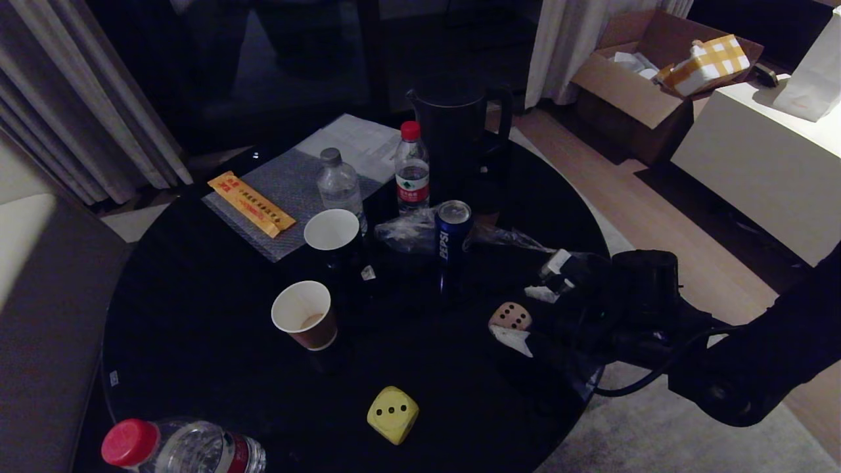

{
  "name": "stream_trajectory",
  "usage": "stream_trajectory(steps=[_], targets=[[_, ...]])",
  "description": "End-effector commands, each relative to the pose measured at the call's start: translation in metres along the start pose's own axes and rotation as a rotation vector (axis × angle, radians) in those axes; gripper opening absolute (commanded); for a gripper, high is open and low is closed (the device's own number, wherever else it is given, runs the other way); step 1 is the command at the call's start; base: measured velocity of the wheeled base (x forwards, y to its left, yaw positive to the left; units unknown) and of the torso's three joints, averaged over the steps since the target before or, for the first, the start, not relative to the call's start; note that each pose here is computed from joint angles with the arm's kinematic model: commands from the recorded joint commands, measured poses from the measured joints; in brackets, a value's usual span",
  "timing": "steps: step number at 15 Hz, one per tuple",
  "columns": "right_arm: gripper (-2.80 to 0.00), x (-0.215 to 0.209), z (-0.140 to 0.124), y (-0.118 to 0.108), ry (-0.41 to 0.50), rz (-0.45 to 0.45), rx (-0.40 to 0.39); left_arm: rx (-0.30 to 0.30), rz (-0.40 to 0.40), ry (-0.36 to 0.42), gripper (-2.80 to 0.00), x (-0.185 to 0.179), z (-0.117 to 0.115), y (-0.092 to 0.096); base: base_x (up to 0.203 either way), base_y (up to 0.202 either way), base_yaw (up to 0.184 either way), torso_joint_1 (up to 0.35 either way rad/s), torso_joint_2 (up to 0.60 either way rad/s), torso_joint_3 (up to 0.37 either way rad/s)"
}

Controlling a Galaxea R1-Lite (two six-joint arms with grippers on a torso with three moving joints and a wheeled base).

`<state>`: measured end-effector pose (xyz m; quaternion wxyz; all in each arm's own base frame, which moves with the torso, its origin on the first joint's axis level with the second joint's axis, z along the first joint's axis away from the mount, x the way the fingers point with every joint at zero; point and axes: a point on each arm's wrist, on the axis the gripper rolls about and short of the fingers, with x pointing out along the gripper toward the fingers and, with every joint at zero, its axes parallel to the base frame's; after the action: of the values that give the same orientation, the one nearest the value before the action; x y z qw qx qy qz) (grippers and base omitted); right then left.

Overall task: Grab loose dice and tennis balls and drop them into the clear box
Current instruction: Pick up toys out of the box

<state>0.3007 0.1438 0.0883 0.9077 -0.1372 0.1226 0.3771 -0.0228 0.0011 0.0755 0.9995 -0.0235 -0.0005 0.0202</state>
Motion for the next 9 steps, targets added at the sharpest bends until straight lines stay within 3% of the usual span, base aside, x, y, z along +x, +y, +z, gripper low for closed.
stream_trajectory(steps=[1,8,9], targets=[[0.00,0.0054,-0.0043,-0.0006,0.007,0.003,0.001,0.000,0.001,0.003,-2.80,0.0002,-0.0004,0.0000,0.000,0.000,0.000,0.000,0.00,0.000],[0.00,0.0091,-0.0093,-0.0053,0.010,-0.018,0.003,0.000,0.001,0.003,-2.80,0.0002,-0.0004,0.0000,0.000,0.000,0.000,0.000,0.00,0.000],[-2.80,0.0085,-0.0106,-0.0056,0.017,-0.027,0.005,0.000,0.001,0.003,-2.80,0.0002,-0.0004,0.0000,0.000,0.000,0.000,0.000,0.00,0.000]])
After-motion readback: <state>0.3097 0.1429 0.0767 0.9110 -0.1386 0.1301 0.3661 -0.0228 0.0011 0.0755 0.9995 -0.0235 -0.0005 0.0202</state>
